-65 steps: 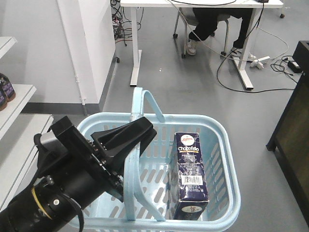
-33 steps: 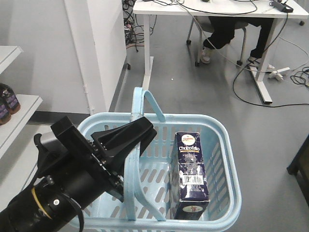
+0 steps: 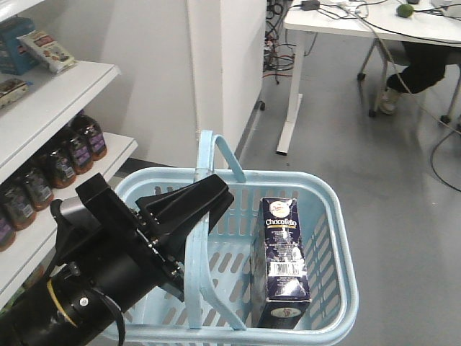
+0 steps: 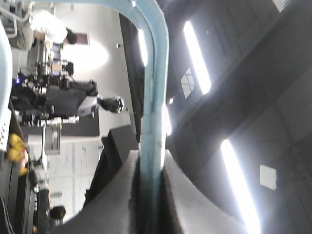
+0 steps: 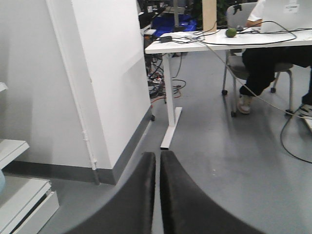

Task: Left arm holds basket, right arm returns cookies
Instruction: 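Turn the base toward the snack shelf with yellow pear-drink bottles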

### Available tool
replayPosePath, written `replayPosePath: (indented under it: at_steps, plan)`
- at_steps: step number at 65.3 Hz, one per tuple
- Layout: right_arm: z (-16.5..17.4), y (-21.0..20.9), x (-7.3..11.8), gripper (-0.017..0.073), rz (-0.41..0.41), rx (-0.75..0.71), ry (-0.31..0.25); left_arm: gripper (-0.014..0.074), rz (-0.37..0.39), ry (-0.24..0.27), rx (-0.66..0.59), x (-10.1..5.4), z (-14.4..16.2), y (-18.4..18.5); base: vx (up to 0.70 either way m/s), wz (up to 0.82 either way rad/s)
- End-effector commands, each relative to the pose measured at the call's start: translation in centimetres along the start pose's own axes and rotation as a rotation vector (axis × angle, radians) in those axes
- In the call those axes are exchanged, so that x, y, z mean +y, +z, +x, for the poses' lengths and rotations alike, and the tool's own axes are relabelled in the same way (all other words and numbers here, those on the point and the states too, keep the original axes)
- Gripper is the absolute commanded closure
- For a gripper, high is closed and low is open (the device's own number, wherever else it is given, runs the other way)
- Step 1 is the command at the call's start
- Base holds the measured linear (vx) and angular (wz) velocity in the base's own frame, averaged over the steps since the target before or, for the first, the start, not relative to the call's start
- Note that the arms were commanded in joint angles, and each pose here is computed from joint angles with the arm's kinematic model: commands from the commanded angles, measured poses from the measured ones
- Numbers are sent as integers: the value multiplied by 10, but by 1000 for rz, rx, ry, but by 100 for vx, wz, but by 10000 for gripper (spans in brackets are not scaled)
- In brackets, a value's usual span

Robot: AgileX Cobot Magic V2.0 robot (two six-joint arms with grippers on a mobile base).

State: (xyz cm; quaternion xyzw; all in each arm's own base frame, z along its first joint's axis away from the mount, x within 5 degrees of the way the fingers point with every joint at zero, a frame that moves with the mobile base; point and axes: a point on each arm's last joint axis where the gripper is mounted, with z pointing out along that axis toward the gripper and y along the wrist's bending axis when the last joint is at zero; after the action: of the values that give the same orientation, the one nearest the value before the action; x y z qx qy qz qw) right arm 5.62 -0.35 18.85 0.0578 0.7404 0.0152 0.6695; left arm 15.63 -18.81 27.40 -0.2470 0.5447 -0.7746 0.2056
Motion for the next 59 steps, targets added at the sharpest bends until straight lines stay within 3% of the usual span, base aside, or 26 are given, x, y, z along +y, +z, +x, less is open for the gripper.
replayPosePath:
  at_steps: [1,59]
  plan:
    - [-1,0,0,562,-3,-66,-16,594,193,-4,34,-27,6,3,10,46]
    - [-1,0,0,562,-3,-66,-16,594,193,-4,34,-27,6,3,10,43]
